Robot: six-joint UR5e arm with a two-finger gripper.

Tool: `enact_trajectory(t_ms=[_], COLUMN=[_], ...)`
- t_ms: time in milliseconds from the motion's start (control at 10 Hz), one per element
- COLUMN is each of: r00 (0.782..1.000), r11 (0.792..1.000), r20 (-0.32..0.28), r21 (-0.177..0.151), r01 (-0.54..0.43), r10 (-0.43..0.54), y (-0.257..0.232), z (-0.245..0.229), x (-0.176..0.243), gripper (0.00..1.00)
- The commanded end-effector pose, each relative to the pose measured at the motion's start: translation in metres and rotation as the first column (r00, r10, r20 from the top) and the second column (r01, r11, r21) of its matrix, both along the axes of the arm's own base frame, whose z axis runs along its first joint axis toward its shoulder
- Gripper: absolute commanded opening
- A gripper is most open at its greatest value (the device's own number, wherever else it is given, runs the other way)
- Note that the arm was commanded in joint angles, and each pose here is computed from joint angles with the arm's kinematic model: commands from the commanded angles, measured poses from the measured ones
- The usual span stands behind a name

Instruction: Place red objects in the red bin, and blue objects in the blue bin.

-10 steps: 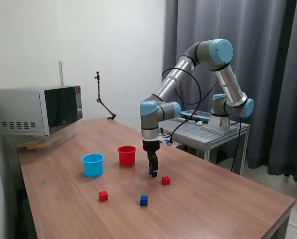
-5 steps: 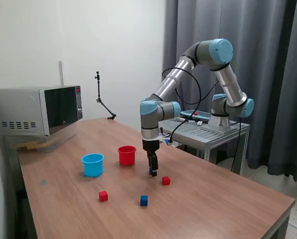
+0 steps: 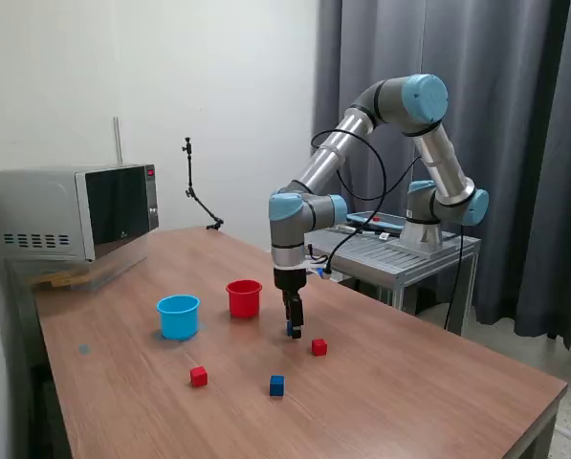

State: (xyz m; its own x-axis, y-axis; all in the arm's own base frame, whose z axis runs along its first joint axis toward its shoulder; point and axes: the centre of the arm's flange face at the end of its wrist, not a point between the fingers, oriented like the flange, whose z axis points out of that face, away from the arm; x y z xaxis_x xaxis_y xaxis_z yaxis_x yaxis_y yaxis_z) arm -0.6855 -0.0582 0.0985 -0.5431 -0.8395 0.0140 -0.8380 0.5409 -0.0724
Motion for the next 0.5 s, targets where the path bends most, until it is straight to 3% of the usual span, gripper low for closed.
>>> enact_trajectory(t_ms=[0, 100, 400], r00=[1.000, 1.000, 1.000], r11=[1.000, 1.000, 1.000], r20=[-0.010, -0.010, -0.010], r21=[0.001, 0.001, 0.001], r01=[0.006, 0.006, 0.006], r10=[-0.006, -0.006, -0.006], y=[0.0042, 0.0042, 0.0042], z=[0.0067, 0.0072, 0.0081], x=[-0.0018, -0.0013, -0.0012], gripper=[1.00, 0.00, 0.00])
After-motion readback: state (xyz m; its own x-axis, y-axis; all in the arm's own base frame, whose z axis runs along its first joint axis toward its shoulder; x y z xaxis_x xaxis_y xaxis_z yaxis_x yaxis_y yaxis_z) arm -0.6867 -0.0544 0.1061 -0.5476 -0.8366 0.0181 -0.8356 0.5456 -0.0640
